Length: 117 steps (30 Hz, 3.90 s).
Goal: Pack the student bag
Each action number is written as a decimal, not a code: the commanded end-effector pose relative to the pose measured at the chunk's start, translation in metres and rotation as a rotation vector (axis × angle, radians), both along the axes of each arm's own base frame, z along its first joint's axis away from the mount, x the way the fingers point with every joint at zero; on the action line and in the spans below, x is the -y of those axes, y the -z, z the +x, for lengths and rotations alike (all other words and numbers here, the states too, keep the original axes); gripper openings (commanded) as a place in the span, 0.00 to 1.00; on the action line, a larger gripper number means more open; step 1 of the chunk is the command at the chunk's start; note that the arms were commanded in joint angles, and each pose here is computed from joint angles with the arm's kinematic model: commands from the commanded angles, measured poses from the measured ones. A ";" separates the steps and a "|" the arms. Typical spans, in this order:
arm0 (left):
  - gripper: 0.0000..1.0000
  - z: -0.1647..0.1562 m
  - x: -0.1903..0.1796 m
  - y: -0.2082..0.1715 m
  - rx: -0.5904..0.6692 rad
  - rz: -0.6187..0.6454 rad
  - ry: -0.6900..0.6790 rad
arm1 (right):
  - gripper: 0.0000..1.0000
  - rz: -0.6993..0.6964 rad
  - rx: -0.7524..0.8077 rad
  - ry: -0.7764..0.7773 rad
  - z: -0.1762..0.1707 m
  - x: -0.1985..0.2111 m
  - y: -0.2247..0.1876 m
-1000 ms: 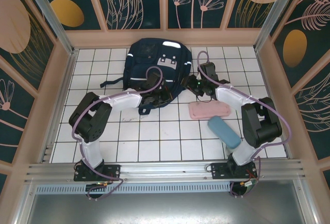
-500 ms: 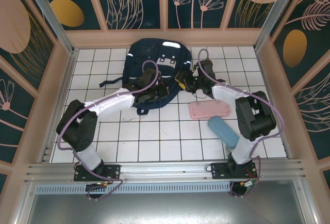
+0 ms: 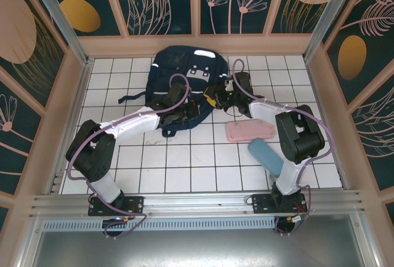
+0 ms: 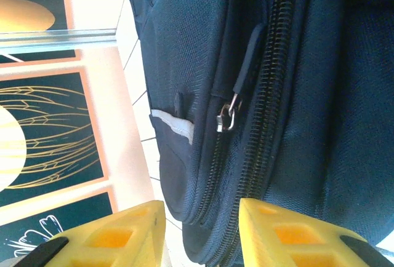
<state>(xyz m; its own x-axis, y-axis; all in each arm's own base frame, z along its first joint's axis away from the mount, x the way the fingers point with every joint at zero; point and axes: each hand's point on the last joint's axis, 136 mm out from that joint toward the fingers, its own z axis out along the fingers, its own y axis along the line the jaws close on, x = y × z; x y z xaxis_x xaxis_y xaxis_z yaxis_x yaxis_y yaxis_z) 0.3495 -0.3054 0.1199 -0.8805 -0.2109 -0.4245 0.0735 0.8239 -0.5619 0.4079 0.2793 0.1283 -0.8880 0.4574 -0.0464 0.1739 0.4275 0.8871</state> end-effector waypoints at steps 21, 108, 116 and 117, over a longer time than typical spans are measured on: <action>0.00 0.006 -0.001 -0.027 0.094 -0.038 0.002 | 0.47 -0.090 -0.095 0.040 0.002 0.000 0.034; 0.00 0.044 -0.139 -0.069 0.408 0.089 -0.034 | 0.56 -0.710 0.363 0.006 0.009 0.085 -0.051; 0.00 0.051 -0.144 -0.081 0.404 0.089 -0.092 | 0.52 -0.876 0.805 -0.612 -0.037 -0.040 -0.075; 0.00 0.052 -0.144 -0.082 0.401 0.086 -0.097 | 0.52 -0.905 0.830 -0.656 -0.041 -0.048 -0.075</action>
